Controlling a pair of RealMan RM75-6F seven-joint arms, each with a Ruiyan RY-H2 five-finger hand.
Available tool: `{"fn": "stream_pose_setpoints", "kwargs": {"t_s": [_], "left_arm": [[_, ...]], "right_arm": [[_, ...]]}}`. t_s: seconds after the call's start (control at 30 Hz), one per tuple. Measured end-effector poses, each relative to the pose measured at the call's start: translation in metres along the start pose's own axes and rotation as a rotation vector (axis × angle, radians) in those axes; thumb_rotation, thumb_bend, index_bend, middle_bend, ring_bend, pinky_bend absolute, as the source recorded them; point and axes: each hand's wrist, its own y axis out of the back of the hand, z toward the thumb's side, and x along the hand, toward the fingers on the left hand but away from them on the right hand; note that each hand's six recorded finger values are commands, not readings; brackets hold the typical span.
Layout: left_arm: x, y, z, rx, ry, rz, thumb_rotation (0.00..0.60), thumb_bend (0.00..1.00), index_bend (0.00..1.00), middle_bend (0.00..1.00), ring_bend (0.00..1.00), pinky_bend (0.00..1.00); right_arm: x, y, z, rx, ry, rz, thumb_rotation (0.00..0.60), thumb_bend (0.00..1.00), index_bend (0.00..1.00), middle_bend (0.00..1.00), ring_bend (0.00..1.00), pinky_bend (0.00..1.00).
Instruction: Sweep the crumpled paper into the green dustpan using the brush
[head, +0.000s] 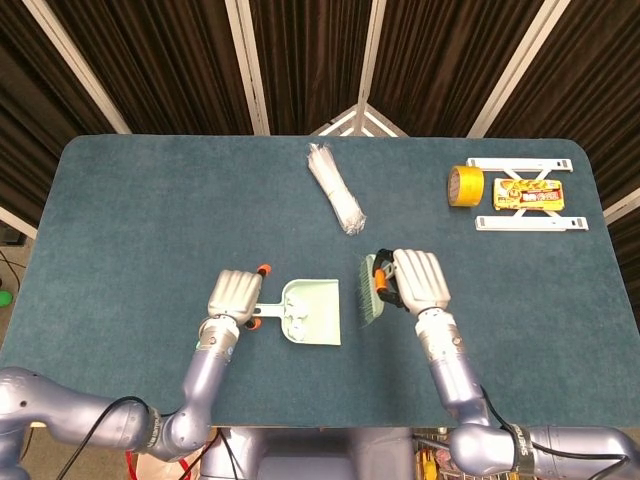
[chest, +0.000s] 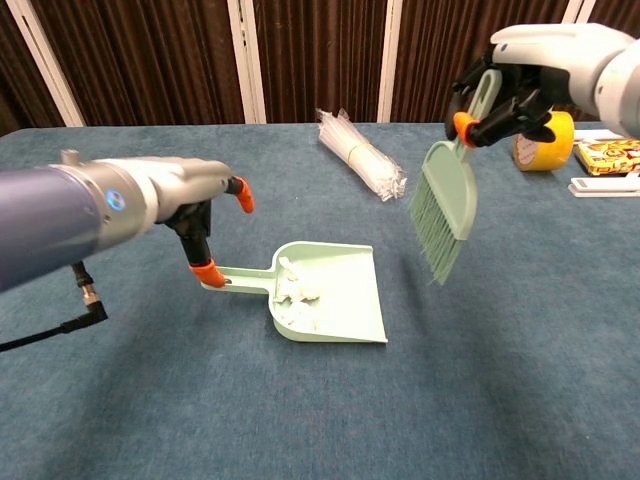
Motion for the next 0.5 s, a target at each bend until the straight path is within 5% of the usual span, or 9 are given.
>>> {"fn": "stream_pose_setpoints", "kwargs": {"t_s": [0.37,0.5], "left_arm": [[-0.035,0.043,-0.062,-0.103,-0.007,0.157,0.600,0.00,0.18,0.83,0.85,0.88],[-0.053,0.054,-0.093,-0.124,0.009,0.203,0.600,0.00,0.15,0.55,0.58,0.71]], "right_arm": [[0.004,0.018,-0.050,0.205,-0.058,-0.118,0.600,0.65,0.79,0.92,0.97,0.85],[0.006,0.024,-0.071,0.294,-0.091,-0.158,0.600,0.65,0.76,0.89,0.91,0.83]]}}
